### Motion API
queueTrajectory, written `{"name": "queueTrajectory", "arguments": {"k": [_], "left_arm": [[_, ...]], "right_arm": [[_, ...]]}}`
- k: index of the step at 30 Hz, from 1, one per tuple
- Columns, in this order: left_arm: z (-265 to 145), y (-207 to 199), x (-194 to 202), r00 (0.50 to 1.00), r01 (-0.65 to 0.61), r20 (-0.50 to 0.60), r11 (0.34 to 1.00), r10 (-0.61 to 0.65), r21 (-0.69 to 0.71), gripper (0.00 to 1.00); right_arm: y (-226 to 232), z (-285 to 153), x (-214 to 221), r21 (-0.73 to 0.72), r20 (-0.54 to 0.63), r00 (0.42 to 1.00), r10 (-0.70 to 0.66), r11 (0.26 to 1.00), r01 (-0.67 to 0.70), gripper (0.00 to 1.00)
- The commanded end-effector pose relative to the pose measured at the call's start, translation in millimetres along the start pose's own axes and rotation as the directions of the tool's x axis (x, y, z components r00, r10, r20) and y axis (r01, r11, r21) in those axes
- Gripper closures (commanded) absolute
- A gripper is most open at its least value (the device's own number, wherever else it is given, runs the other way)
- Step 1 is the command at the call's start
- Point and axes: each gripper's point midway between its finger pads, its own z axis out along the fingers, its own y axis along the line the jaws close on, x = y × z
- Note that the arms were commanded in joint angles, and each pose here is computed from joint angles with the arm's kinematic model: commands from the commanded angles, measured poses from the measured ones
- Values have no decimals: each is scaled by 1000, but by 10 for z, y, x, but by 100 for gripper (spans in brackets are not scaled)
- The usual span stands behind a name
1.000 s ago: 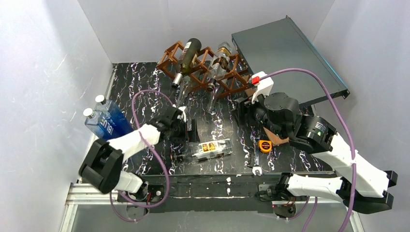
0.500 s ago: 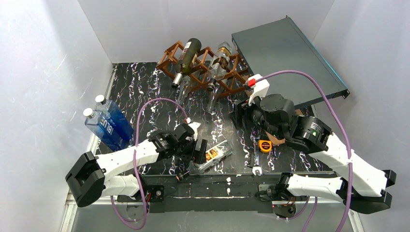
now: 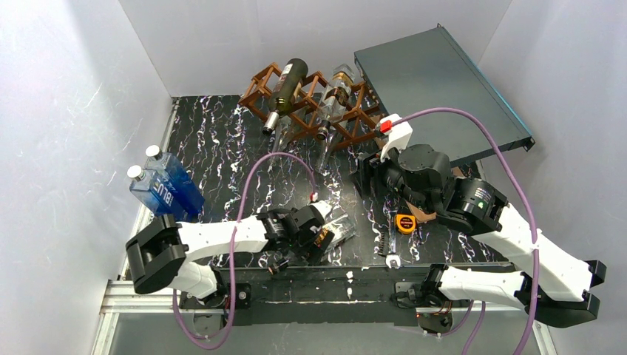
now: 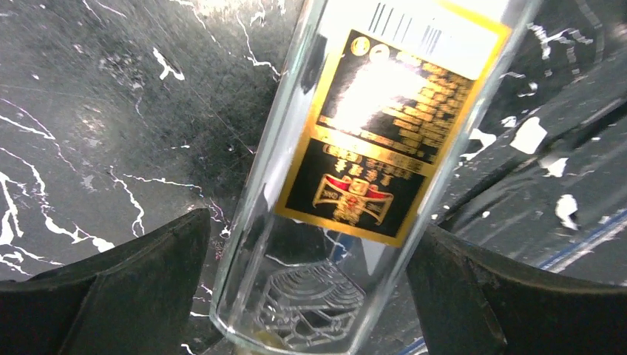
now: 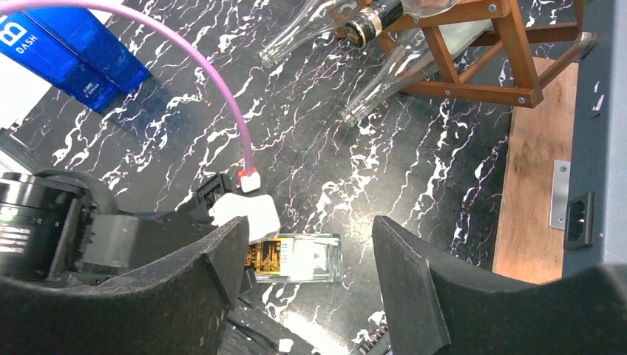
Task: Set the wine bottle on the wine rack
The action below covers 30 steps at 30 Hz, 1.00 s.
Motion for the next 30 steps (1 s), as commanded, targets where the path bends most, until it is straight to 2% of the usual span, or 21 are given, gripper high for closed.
{"name": "queueTrajectory", "arguments": {"k": [1,5,8,10,12,17,20,21,24,30], "left_arm": [[29,161,38,999,-36,-26,992,33,-118,9],[13,344,40,999,34,-12,971,-38,-238,32],[-10,430,-10,993,114,6,954,-117,-278,47],[-11,438,-72,983,180,26,949,-179,-261,52],[-5,443,-153,973,228,47,943,-224,-240,53],[74,593,-319,948,317,43,919,-317,-235,47],[106,611,-393,950,311,48,927,-308,-212,27],[100,611,-404,953,302,48,930,-298,-209,18],[75,602,-364,953,302,42,932,-299,-200,4],[-114,546,-120,937,350,33,926,-349,-144,2]], "right_arm": [[32,-59,-118,-23,51,998,31,999,-30,29],[17,-80,-119,-19,53,998,34,999,-33,29],[12,-86,-118,-17,55,998,35,999,-34,29],[5,-85,-113,-14,54,998,33,999,-33,29],[6,-77,-108,-13,52,998,33,999,-32,29],[6,-75,-108,-13,52,998,35,999,-34,29],[-1,-87,-98,-12,50,998,35,999,-34,29],[-6,-90,-91,-10,48,998,35,999,-35,29],[-26,-110,-71,-6,50,998,40,999,-40,29],[-15,-91,-47,-11,48,998,44,999,-43,28]]}}
